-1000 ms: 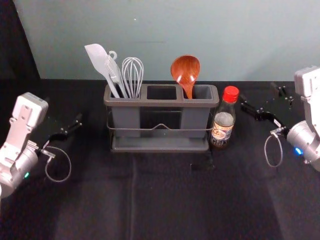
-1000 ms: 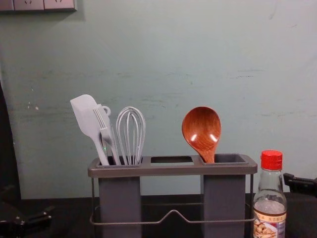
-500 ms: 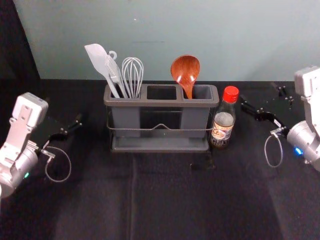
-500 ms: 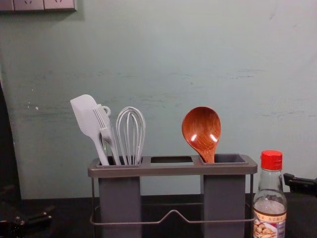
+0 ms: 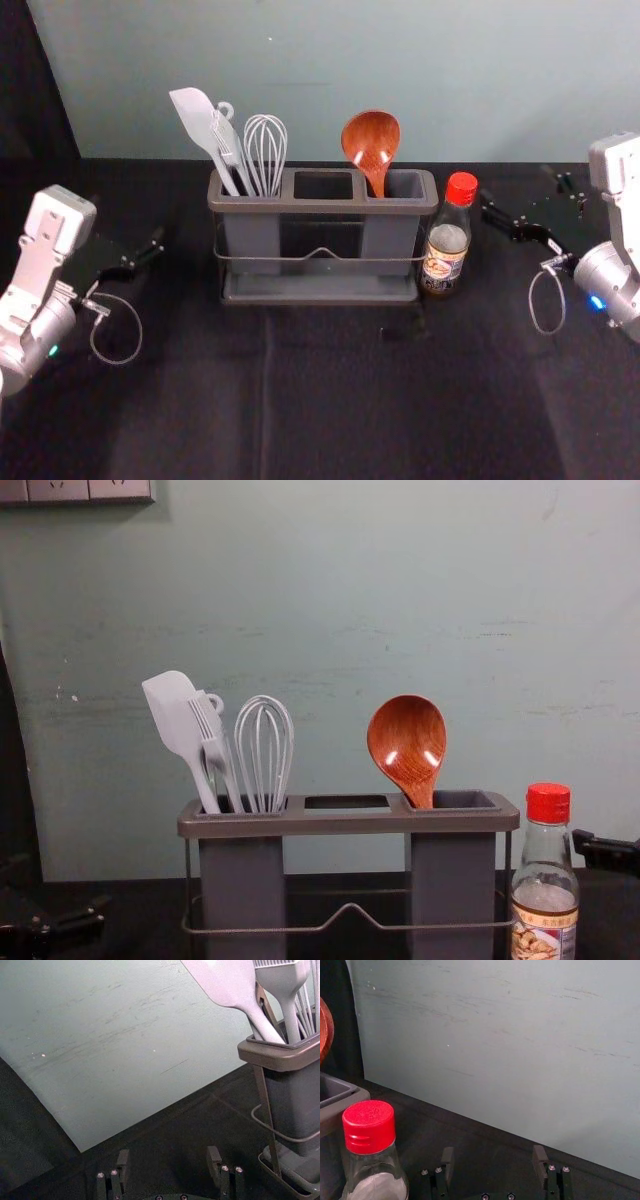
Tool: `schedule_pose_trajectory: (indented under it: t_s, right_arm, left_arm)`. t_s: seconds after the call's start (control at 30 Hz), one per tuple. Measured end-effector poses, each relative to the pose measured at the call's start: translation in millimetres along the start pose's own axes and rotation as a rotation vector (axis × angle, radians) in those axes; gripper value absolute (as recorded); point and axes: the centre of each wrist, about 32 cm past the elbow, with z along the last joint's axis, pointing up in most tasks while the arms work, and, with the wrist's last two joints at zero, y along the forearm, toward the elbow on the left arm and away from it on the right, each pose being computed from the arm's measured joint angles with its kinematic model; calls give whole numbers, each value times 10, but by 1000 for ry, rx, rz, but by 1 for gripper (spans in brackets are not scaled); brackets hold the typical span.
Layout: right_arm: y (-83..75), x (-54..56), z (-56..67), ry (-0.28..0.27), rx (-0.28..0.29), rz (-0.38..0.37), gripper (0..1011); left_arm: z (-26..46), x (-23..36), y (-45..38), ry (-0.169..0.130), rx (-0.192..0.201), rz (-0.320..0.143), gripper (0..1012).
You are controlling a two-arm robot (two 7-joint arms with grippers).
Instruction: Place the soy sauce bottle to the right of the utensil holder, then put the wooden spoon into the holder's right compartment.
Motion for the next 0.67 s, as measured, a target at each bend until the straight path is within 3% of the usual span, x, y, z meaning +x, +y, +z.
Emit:
schedule_pose_trajectory:
  t_s: [0.67]
  right_arm:
    - [0,0,0,0,0,0,1002]
  left_arm:
    - [0,0,0,0,0,0,1000]
